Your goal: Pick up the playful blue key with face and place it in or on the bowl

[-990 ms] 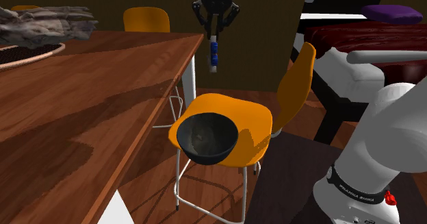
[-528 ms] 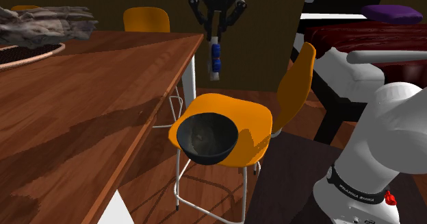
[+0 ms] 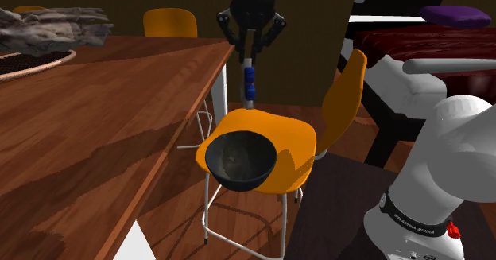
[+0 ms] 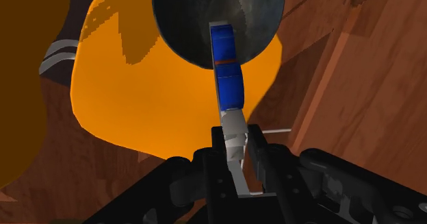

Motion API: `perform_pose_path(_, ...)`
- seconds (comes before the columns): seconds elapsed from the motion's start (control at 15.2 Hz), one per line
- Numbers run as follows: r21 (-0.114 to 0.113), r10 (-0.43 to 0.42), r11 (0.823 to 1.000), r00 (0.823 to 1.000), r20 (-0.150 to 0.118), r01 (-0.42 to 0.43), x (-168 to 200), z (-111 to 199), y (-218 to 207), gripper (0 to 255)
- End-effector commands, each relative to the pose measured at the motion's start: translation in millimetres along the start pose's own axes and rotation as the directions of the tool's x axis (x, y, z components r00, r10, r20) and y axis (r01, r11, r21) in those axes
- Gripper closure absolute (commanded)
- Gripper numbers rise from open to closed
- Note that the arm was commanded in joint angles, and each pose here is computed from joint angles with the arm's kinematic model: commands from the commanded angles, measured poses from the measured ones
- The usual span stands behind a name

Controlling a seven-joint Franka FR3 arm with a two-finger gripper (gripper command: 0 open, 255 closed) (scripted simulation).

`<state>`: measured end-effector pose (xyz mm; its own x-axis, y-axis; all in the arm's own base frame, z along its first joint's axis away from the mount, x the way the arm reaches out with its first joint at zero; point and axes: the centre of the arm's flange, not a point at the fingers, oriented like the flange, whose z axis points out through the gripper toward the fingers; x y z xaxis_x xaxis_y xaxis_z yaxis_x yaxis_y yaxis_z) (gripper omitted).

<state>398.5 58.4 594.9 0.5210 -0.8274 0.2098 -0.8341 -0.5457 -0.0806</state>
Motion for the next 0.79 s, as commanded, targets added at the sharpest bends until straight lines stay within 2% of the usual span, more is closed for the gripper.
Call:
perform_pose_path(0.0, 0.000, 0.000, 1.000, 1.000, 0.000, 0.000, -2.9, 11.0, 1.1, 255)
perform_pose_path(0.73, 0.000, 0.000, 1.000, 1.000, 0.000, 0.000, -15.1, 67.6, 5.8, 255)
